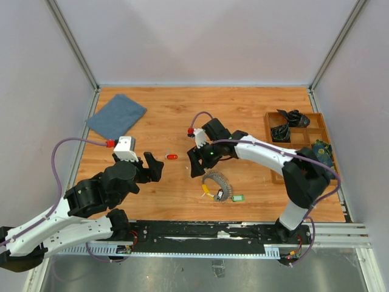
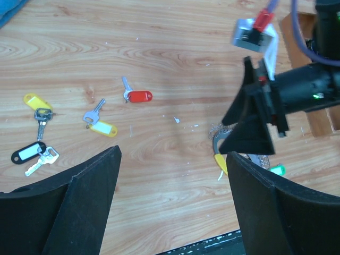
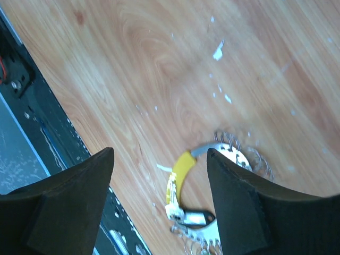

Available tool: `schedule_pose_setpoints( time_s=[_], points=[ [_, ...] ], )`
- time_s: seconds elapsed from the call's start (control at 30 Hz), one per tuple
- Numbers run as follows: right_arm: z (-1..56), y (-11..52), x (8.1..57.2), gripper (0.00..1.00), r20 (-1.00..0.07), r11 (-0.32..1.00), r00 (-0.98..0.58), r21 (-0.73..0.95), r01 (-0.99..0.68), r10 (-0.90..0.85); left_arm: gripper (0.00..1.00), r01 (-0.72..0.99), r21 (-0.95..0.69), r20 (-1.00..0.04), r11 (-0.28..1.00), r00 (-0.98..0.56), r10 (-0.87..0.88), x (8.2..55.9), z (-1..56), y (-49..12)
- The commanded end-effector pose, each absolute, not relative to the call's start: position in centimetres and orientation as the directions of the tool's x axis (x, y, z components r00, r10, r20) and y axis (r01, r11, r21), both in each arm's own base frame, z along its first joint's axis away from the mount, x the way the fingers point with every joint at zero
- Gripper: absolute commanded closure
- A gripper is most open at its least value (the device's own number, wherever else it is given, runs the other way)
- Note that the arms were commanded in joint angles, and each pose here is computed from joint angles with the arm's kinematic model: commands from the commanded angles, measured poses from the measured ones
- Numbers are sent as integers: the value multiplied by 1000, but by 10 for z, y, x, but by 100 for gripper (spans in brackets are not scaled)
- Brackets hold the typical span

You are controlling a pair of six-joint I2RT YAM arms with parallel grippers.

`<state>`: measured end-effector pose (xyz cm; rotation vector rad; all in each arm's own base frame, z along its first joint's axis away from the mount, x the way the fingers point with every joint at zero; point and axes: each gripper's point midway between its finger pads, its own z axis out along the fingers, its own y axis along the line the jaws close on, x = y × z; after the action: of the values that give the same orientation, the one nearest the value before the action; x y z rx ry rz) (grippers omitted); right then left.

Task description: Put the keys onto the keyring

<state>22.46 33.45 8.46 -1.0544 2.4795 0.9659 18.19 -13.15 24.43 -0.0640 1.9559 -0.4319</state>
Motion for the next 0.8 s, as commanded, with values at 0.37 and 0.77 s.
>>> schedule_pose_setpoints(
  time_s=[0.37, 0.77],
  points=[
    [35, 294, 183, 22, -354, 548, -653, 358, -756, -669, 14, 142, -335, -882, 931, -396, -257, 189, 255, -136],
    [16, 309, 228, 21, -369, 640, -695, 279, -716, -616, 14, 134, -335, -880, 933, -398, -259, 188, 255, -133]
  ],
)
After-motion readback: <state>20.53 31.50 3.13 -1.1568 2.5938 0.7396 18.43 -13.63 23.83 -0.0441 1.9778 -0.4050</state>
